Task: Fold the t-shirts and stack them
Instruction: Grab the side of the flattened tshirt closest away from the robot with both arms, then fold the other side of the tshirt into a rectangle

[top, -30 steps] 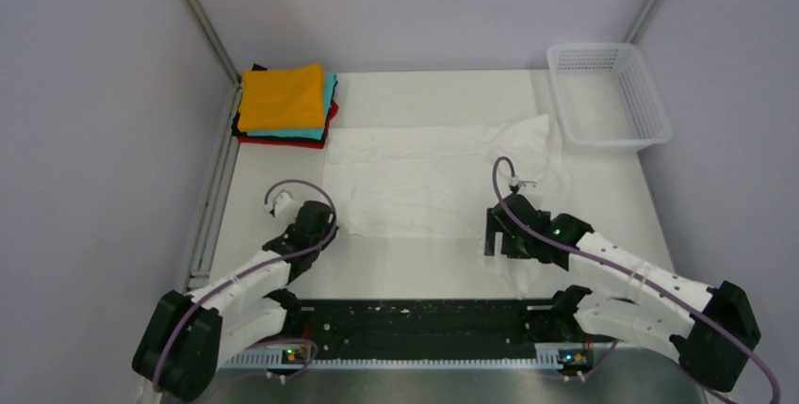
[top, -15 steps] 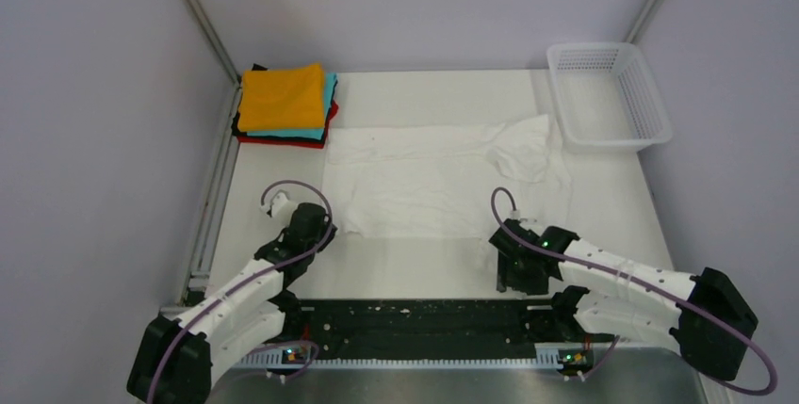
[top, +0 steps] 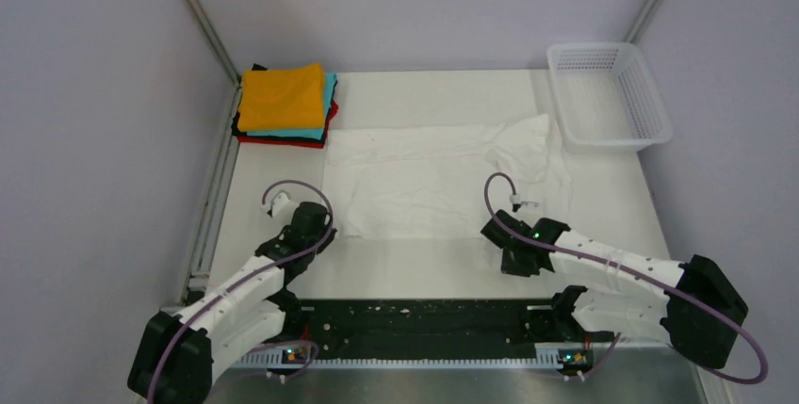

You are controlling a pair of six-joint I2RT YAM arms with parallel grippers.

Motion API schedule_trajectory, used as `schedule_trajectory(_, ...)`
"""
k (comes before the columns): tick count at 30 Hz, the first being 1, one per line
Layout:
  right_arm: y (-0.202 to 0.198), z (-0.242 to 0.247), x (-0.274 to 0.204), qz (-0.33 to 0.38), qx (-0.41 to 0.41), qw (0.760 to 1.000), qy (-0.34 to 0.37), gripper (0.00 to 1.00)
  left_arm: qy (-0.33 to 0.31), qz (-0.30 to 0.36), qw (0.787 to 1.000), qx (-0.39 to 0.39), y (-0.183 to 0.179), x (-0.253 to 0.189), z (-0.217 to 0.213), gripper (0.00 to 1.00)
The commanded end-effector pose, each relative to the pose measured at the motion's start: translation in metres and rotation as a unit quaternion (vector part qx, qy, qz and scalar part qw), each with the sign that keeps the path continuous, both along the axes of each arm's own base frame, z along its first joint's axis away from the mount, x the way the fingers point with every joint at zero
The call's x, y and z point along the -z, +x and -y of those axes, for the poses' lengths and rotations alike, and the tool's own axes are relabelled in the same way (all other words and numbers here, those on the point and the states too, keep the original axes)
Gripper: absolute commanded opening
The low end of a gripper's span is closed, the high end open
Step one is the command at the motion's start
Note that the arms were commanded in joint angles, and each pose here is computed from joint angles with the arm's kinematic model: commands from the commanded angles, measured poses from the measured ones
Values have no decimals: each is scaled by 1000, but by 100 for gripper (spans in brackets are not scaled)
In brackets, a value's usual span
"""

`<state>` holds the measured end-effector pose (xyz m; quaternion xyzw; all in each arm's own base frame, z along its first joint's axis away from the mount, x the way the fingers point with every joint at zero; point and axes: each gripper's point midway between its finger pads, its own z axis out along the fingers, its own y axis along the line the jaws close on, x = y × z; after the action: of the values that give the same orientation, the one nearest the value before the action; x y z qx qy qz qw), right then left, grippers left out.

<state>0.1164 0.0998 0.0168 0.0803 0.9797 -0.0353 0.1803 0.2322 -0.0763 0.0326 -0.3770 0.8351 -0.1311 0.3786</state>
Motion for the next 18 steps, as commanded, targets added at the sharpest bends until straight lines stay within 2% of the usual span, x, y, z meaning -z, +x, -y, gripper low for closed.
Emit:
schedule_trajectory(1, 58, -9, -44, 119, 23, 993, 2, 0, 2, 17, 1000, 2, 18, -24, 6, 0)
schedule_trajectory(8, 126, -6, -88, 194, 52, 979, 27, 0, 19, 36, 999, -8, 55, -55, 6, 0)
schedule_trajectory(18, 229, 17, -115, 248, 82, 965, 36, 0, 27, 24, 999, -33, 118, -57, -8, 0)
